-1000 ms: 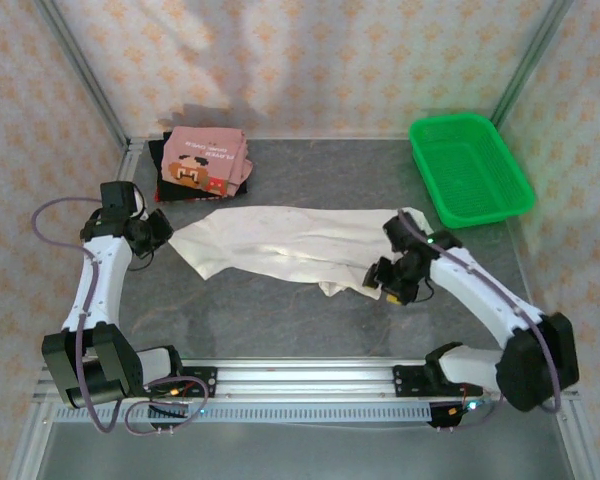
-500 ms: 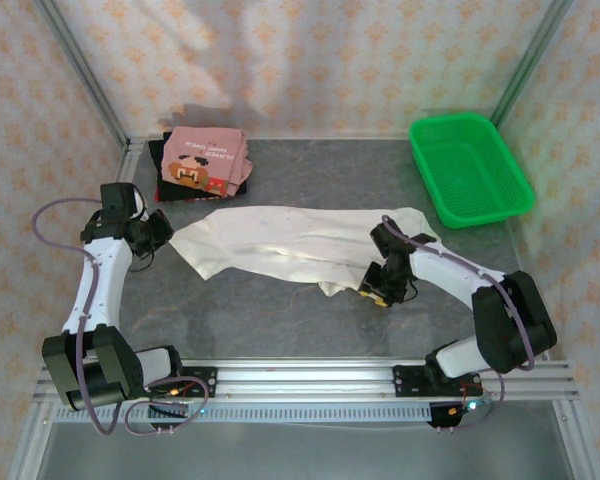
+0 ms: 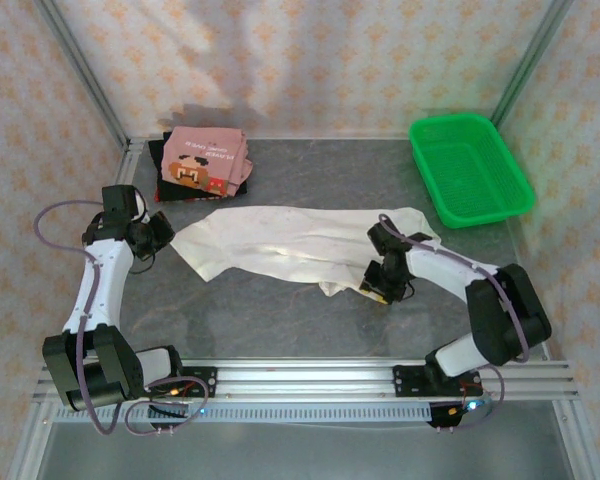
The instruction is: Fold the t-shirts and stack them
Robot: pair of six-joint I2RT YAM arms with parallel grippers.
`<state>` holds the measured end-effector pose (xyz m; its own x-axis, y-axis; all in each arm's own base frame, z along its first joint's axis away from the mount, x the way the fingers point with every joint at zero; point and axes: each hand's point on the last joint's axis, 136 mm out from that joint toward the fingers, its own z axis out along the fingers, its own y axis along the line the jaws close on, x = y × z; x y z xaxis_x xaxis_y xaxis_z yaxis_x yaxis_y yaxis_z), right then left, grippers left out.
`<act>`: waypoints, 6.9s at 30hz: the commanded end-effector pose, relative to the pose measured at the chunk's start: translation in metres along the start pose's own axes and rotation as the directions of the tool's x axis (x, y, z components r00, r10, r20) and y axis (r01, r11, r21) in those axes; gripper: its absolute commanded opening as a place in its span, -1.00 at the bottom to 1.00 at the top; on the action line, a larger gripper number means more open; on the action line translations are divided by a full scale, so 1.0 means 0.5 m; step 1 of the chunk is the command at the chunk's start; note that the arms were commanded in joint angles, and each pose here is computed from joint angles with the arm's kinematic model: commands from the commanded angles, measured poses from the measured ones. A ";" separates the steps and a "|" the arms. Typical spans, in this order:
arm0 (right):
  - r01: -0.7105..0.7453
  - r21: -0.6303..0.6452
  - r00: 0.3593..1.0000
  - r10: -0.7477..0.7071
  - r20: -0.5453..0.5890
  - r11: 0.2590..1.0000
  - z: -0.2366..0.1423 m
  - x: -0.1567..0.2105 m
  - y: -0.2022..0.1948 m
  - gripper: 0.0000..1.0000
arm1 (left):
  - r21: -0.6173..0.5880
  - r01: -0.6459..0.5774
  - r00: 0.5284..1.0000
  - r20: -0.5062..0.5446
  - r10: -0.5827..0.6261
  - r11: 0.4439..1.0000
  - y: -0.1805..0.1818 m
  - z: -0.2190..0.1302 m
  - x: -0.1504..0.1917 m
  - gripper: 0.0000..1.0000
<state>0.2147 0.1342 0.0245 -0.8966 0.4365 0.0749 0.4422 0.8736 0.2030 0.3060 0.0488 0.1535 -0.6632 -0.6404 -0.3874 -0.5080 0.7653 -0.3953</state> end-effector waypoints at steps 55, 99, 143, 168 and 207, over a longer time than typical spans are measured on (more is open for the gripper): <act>0.385 -0.629 0.600 0.335 0.726 0.675 -1.101 -0.157 0.140 -1.00 | 0.553 -0.249 0.640 0.710 -0.294 0.795 -0.413 -0.781 -0.445 -1.00; -0.031 -0.478 0.742 0.340 0.578 0.878 -0.669 -0.361 -0.051 -1.00 | 0.420 -0.207 0.888 0.459 -0.010 0.883 -0.319 -0.421 -0.353 -1.00; -0.464 0.043 0.852 0.433 0.294 0.885 -0.301 0.074 -0.339 -1.00 | -0.422 0.299 0.942 -0.015 -0.336 0.856 0.224 -0.232 0.326 -1.00; -0.430 -0.019 0.851 0.412 0.325 0.903 -0.307 -0.009 -0.311 -1.00 | -0.247 0.262 0.963 0.127 -0.237 0.933 0.147 -0.240 0.200 -1.00; 0.442 -0.559 0.203 0.528 0.824 0.701 -1.309 -0.275 -0.008 -1.00 | 0.097 -0.154 0.534 0.846 0.000 0.983 -0.243 -0.775 -0.413 -1.00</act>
<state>0.3257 -0.0583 0.6208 -0.0369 0.7109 -0.7023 -0.0348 0.7014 0.7119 0.2950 0.0878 0.5934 0.0346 -0.4665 -0.8839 -0.2535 0.8514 -0.4593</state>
